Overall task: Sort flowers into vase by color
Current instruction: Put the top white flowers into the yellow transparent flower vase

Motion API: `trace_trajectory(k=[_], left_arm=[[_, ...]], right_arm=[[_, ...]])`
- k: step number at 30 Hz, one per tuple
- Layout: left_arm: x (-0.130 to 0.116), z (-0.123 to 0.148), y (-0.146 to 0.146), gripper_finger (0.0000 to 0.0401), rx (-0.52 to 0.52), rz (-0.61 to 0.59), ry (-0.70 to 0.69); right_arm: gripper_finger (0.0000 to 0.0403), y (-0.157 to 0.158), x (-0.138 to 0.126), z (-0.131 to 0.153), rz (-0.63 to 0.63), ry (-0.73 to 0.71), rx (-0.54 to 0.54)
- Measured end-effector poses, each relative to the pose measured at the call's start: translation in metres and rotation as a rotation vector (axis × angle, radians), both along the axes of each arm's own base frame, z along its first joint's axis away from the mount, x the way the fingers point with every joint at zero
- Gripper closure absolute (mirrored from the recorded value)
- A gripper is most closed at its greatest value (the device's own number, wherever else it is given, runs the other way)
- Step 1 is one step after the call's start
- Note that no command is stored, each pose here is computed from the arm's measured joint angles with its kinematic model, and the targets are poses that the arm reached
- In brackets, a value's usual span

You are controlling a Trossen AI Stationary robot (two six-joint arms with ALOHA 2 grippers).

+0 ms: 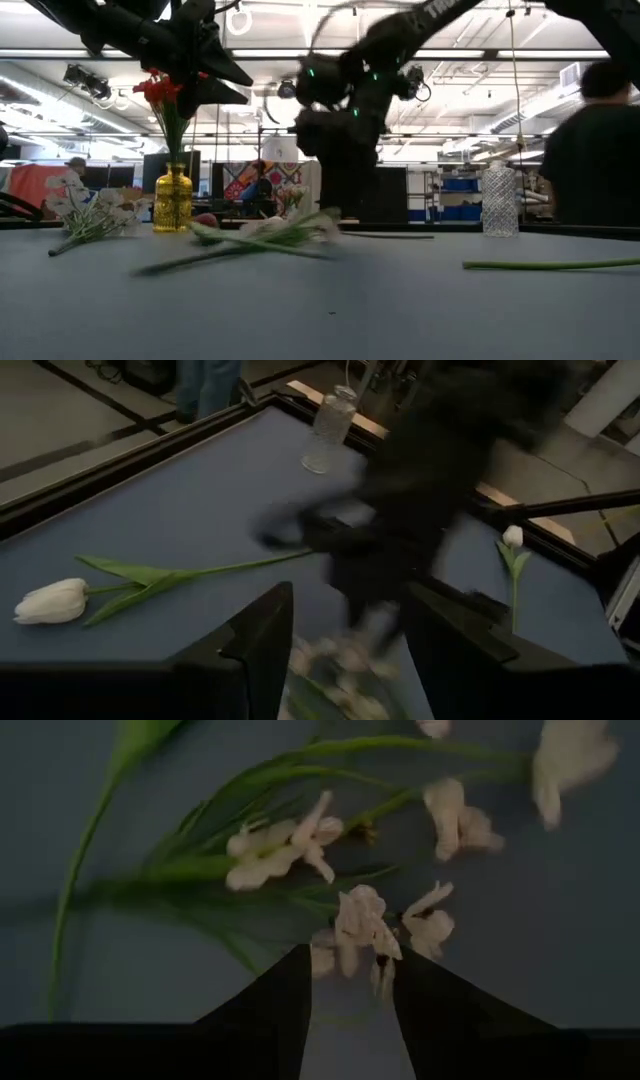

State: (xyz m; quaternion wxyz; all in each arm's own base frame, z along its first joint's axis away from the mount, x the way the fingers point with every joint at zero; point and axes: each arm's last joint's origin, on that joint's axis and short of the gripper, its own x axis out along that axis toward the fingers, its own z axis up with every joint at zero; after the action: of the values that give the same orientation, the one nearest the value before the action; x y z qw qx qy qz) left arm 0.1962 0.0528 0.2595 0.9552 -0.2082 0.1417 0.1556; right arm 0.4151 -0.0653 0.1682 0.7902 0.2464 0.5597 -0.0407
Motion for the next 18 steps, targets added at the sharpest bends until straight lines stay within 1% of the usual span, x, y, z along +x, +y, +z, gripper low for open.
trace_trajectory(k=[2,5,8,10,12,15,18], left_arm=[[0.000,0.000,0.000,0.0209,-0.014,0.021,-0.004],[0.000,0.000,0.001,0.0209,-0.041,0.039,-0.011],[0.000,0.000,0.001,0.0209,-0.107,0.068,-0.026],[-0.001,-0.001,0.002,0.0209,-0.158,0.117,-0.040],[-0.001,-0.001,0.002,0.0209,-0.172,0.149,-0.038],[-0.002,-0.002,0.003,0.0209,-0.171,0.167,-0.031],[-0.002,-0.002,0.003,0.0209,-0.189,0.178,-0.033]], right_arm=[[0.0257,0.006,0.005,0.008,0.036,-0.028,-0.039],[0.0257,-0.004,0.010,0.022,0.054,-0.074,-0.118],[0.0256,-0.022,0.010,0.028,0.009,-0.077,-0.202],[0.0253,-0.039,0.007,0.029,-0.035,-0.069,-0.237],[0.0249,-0.062,0.003,0.025,-0.096,-0.064,-0.236],[0.0242,-0.092,-0.004,0.007,-0.179,-0.032,-0.141],[0.0237,-0.106,-0.008,-0.013,-0.221,0.024,-0.078]])
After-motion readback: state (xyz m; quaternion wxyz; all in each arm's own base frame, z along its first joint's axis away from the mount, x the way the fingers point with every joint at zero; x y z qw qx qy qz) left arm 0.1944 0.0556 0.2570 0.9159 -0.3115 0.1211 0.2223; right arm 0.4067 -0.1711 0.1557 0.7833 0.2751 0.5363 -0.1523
